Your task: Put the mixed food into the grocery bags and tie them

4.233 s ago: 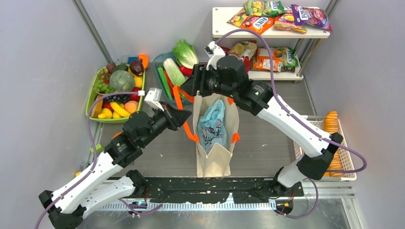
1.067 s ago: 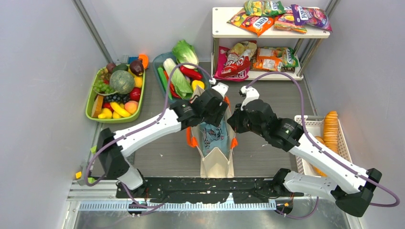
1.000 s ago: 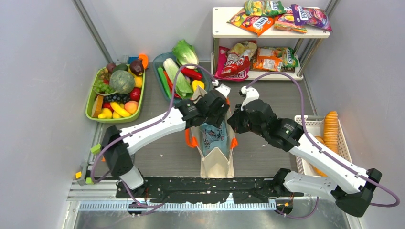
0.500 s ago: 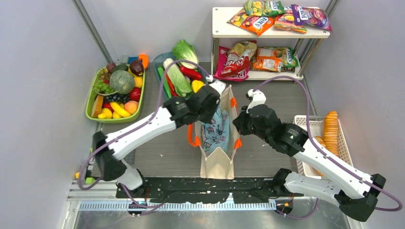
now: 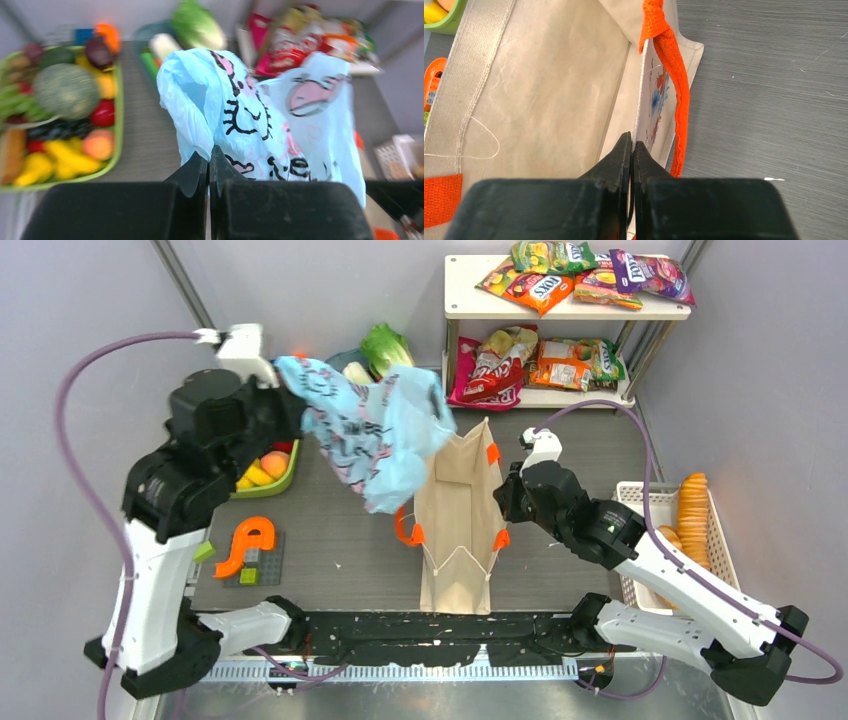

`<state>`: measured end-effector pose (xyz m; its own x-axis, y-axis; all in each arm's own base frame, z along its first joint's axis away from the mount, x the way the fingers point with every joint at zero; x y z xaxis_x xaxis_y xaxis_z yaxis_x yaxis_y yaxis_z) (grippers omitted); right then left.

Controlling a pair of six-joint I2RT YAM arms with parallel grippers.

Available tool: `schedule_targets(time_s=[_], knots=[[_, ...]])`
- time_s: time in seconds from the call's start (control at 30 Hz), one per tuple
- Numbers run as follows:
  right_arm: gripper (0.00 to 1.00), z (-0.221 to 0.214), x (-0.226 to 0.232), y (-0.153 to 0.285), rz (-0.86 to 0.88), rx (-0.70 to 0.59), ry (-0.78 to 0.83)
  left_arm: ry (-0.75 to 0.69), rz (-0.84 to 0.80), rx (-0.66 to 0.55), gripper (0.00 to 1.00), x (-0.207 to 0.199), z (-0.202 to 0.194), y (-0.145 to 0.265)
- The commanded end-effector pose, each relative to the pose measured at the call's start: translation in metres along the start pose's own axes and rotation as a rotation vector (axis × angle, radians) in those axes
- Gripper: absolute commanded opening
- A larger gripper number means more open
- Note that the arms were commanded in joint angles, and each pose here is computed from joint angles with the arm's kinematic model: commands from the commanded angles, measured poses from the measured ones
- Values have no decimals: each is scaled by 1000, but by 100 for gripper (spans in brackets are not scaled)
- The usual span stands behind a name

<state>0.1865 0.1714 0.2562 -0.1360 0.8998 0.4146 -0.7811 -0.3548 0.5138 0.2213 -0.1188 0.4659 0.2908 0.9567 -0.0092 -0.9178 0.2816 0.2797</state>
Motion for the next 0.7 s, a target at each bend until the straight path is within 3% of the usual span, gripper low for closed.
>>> schedule_targets(time_s=[0.0,0.2,0.23,0.27,0.33,0.4,0.5,0.67], knots=[[5,22,3,8,10,-109,-59,15,284,48,0,67,-12,22],[5,24,3,9,6,-114,-60,-19,520,139,0,105,-32,23],[5,25,3,9,6,-114,-60,-22,499,154,8,102,-36,17],[5,25,3,10,6,-115,-61,-20,452,169,26,96,-40,10],[5,25,3,9,5,-115,-61,9,317,198,73,77,-51,-6],[5,25,4,9,5,-115,-64,50,241,224,90,65,-61,-18],[5,25,4,9,9,-111,-65,101,68,251,96,39,-73,-33],[5,24,6,7,15,-103,-61,160,-233,266,91,-21,-93,-53]])
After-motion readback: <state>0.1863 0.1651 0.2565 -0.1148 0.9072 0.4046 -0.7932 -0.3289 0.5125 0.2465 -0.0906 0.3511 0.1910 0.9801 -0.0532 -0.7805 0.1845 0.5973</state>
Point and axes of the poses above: each gripper's point midway between its finger pads, its own y axis back along the fingers, its own x axis along the line the jaws close on, z = x × y, the point moved 4 cm from there along y, back along the fingers, and after that the axes turned 10 degrees about -y, right-handed, at the moved point
